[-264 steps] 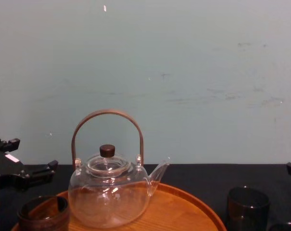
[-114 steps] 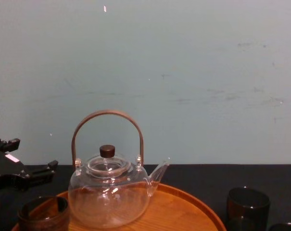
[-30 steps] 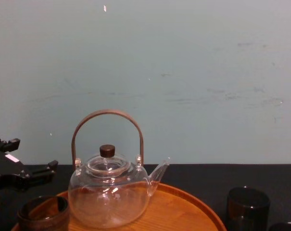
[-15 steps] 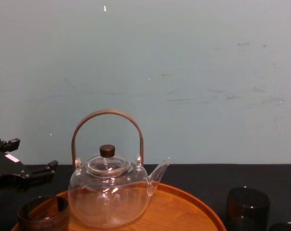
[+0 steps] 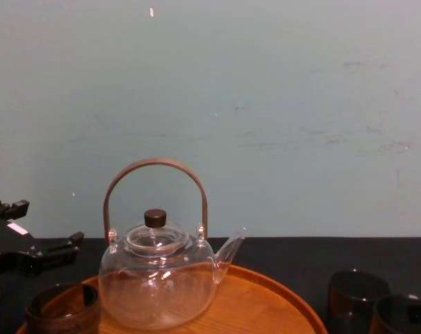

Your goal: Pick up the glass from the table and place it on the tray.

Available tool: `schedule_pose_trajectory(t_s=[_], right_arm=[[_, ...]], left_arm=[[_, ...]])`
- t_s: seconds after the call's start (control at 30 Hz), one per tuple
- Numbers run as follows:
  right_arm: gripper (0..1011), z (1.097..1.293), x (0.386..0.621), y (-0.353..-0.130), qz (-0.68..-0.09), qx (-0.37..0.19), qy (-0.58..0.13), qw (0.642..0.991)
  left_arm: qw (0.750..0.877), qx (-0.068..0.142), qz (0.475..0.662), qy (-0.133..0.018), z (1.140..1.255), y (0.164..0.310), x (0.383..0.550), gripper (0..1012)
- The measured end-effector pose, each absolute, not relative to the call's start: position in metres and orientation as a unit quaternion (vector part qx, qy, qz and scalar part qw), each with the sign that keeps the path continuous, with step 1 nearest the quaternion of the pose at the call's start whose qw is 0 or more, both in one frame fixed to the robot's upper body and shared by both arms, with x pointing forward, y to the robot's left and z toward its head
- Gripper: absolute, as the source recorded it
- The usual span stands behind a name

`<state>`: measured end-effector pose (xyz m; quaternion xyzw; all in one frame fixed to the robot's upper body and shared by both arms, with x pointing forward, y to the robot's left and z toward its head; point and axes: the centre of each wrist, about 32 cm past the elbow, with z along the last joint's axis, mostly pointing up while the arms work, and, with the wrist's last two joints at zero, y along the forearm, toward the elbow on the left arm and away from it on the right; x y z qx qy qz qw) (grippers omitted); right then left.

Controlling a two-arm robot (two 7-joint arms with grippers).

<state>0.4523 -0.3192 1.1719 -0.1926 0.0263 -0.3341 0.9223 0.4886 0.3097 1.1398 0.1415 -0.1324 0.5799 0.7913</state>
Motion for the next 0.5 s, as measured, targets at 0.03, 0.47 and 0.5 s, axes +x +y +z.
schedule_pose_trajectory(t_s=[0.03,0.47,0.5], right_arm=[[908,1.173,0.453,-0.319,-0.331,-0.19,0.025,0.924],[908,1.189,0.471,-0.298,-0.291,-0.164,-0.007,0.942],[908,1.189,0.472,-0.295,-0.288,-0.163,-0.007,0.944]], left_arm=[[0.791,0.141,0.58,-0.132,1.14,0.31,0.489,1001],[0.791,0.141,0.58,-0.132,1.14,0.31,0.489,1001],[0.791,0.141,0.58,-0.132,1.14,0.31,0.489,1001]])
